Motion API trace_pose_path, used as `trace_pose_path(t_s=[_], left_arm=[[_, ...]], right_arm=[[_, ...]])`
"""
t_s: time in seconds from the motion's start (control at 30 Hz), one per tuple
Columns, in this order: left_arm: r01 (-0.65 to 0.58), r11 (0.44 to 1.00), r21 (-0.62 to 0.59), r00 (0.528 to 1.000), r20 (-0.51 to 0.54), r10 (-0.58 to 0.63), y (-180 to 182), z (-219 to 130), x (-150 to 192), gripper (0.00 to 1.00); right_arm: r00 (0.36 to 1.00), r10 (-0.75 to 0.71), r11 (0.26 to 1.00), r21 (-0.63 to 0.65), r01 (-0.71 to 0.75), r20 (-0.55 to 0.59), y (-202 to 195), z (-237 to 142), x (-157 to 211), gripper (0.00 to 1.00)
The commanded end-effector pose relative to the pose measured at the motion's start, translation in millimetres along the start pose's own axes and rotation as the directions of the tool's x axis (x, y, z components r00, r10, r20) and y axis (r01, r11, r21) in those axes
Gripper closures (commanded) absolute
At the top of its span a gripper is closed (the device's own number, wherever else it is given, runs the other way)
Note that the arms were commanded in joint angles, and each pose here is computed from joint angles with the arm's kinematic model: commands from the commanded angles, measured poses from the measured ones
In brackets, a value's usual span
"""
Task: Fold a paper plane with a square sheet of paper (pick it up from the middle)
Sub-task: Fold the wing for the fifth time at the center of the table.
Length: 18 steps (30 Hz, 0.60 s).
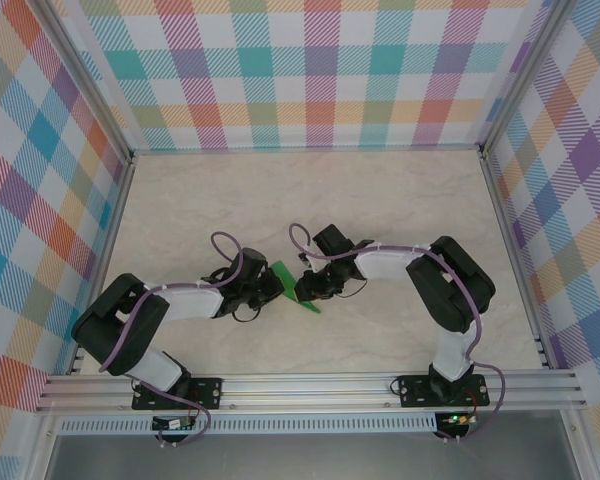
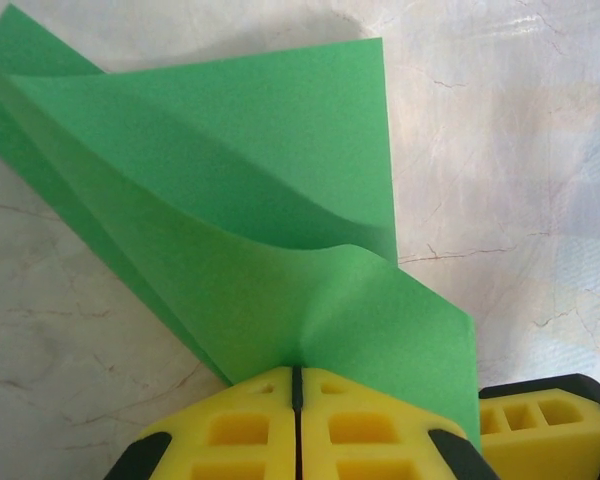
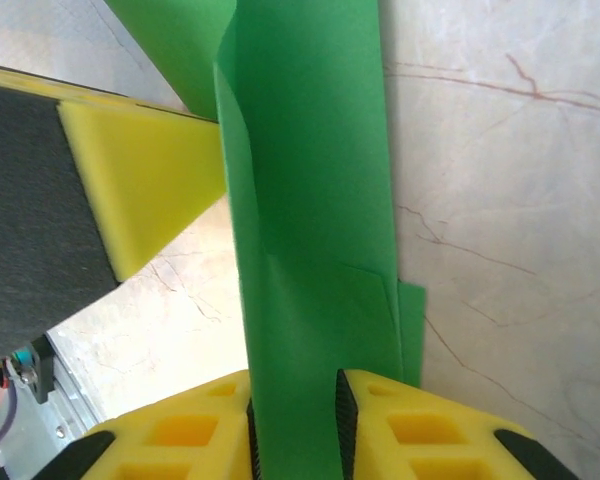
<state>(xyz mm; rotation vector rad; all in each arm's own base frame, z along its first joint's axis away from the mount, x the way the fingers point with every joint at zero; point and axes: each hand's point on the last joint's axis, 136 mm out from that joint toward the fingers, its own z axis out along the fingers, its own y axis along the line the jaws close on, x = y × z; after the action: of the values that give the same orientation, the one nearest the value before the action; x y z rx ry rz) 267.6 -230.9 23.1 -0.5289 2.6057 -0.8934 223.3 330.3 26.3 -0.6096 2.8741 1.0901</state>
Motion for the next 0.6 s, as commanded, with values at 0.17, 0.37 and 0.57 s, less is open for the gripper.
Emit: trace_pose_path(t_s=[0.17,0.37,0.57], left_arm=[[-0.035,0.999,-0.014,0.999,0.004,0.035,-8,-1,-3,0.93],[-0.042,0.998,0.048,0.999,0.011,0.042,-22,-11,-4,0.92],[-0.038,0.994,0.104,0.999,0.007,0.038,-22,-14,7,0.92]], right_arm=[[0.999,-0.052,0.999,0.012,0.052,-0.012,-4,-3,6,0.83],[0.999,-0.028,1.000,-0.014,0.028,-0.027,-3,2,8,0.88],[0.998,0.037,0.996,-0.077,-0.041,-0.056,-2,7,9,0.90]])
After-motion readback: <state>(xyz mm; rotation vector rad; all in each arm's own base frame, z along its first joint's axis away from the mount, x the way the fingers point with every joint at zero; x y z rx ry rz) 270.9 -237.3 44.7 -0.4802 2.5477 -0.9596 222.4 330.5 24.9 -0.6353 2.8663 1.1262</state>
